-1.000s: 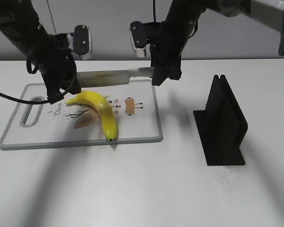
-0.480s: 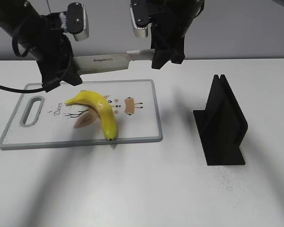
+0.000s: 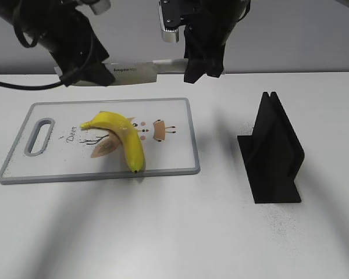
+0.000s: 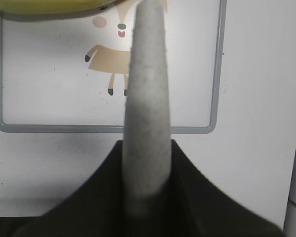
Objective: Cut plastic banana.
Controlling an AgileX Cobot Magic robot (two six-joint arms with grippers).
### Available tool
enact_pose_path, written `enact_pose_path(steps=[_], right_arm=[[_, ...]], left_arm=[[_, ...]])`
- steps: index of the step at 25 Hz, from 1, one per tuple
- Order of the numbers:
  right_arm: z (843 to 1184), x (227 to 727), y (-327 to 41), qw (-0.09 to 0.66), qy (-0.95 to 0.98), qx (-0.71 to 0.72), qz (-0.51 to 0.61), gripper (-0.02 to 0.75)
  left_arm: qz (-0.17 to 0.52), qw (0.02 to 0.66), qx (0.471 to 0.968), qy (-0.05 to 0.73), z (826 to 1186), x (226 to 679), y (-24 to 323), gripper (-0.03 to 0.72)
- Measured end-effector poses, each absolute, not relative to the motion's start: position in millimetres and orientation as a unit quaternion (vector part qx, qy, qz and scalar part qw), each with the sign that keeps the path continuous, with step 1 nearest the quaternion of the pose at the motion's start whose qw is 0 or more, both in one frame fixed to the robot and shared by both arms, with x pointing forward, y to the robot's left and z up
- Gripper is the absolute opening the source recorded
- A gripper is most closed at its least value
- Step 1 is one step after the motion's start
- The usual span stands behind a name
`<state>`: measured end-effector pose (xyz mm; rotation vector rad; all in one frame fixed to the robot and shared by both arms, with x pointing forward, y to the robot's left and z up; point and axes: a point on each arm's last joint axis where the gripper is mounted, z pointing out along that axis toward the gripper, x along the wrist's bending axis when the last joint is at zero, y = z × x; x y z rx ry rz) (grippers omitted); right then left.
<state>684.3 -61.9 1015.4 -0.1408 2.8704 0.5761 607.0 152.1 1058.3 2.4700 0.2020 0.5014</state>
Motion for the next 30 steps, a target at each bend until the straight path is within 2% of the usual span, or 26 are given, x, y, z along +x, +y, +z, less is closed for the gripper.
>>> enact_pose_path(steps=[6,12,16,19,24,30], right_arm=[[1038,679,-65,0.118,0.971,-0.006,0.206,0.186],[1076,669,-71,0.101,0.941,0.21,0.246,0.186],[1091,664,-75,0.095,0.913,0.301,0.257,0.186],[1094,663,-76,0.078,0.886,0.372,0.265,0.186],[1100,657,-80,0.041,0.825,0.494,0.271,0.186],[1116,621,-97,0.016,0.798,0.545,0.257,0.186]], left_arm=[[0.225,0.342,0.895,0.178,1101,597,172,0.6],[0.223,0.347,0.85,0.328,1123,591,206,0.59],[0.194,0.313,0.813,0.451,1123,586,231,0.589],[0.16,0.259,0.796,0.524,1116,581,248,0.589],[0.104,0.139,0.792,0.585,1104,563,268,0.589],[0.103,0.123,0.769,0.619,1107,549,282,0.589]])
